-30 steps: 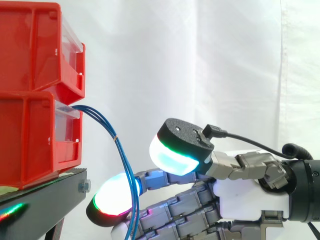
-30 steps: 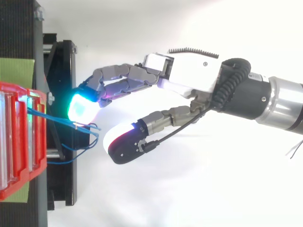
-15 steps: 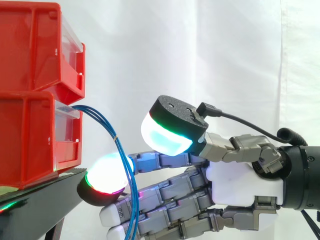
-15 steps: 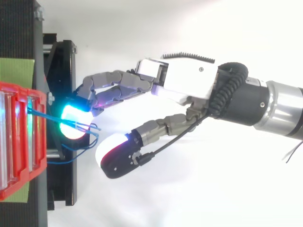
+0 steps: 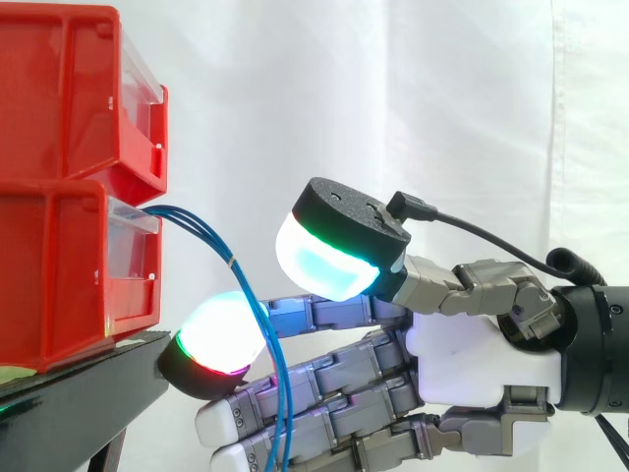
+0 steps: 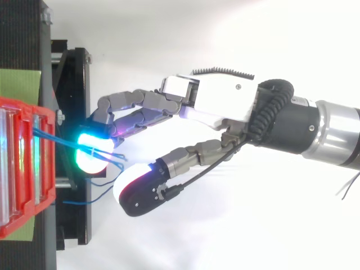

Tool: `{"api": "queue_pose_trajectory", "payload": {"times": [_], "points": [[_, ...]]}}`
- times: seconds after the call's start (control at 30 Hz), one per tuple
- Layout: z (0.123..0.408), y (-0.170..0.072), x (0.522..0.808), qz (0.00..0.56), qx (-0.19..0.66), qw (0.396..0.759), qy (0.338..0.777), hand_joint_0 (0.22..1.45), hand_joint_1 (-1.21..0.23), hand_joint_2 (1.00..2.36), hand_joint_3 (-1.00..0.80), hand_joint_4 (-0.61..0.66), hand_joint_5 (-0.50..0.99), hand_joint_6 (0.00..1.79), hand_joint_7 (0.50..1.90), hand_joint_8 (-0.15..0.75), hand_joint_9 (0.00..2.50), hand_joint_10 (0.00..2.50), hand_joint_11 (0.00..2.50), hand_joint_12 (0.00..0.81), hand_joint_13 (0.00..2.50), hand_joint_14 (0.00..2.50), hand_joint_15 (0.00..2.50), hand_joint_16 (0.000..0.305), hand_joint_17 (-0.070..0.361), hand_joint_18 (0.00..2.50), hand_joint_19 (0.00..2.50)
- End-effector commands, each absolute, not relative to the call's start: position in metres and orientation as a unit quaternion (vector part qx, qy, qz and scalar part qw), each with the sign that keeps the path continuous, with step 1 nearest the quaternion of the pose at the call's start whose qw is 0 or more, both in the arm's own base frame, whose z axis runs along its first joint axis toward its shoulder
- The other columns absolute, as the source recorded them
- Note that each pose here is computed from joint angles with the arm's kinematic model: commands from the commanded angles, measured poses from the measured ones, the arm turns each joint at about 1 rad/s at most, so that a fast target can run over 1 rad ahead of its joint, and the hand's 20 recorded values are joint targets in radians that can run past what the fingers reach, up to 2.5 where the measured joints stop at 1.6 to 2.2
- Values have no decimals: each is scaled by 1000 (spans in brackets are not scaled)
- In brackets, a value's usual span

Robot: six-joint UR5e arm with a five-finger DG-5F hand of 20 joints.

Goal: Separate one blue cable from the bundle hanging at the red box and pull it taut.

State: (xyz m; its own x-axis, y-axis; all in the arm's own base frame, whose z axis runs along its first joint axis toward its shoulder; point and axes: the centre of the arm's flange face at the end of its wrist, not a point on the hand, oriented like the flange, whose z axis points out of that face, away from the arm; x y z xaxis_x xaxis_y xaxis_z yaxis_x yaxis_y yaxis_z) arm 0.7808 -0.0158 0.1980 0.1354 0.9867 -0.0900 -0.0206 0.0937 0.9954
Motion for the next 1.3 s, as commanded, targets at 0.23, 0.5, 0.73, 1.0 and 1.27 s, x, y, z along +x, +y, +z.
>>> {"api": "queue_pose_trajectory", "payload": {"times": [0.23,0.5,0.73,1.0,1.27], "points": [[199,-17,781,450,502,562,479,569,-650,1000,-500,214,-107,552,1234,289,779,17,464,288,704,13,336,34,77,463,353],[198,-23,780,446,506,561,480,560,-601,1000,-500,216,-98,556,1242,298,820,17,479,294,739,13,349,35,78,485,357],[207,-30,784,452,507,554,482,569,-653,1000,-500,207,-102,567,1249,291,822,18,494,296,744,13,351,35,78,487,358],[213,-35,785,445,513,550,486,571,-691,1000,-500,208,-116,598,1199,293,819,19,502,296,745,15,362,35,78,489,360],[216,-35,785,442,514,551,486,602,-721,1016,-346,182,-165,777,994,290,815,18,522,297,748,14,372,34,77,490,361]]}}
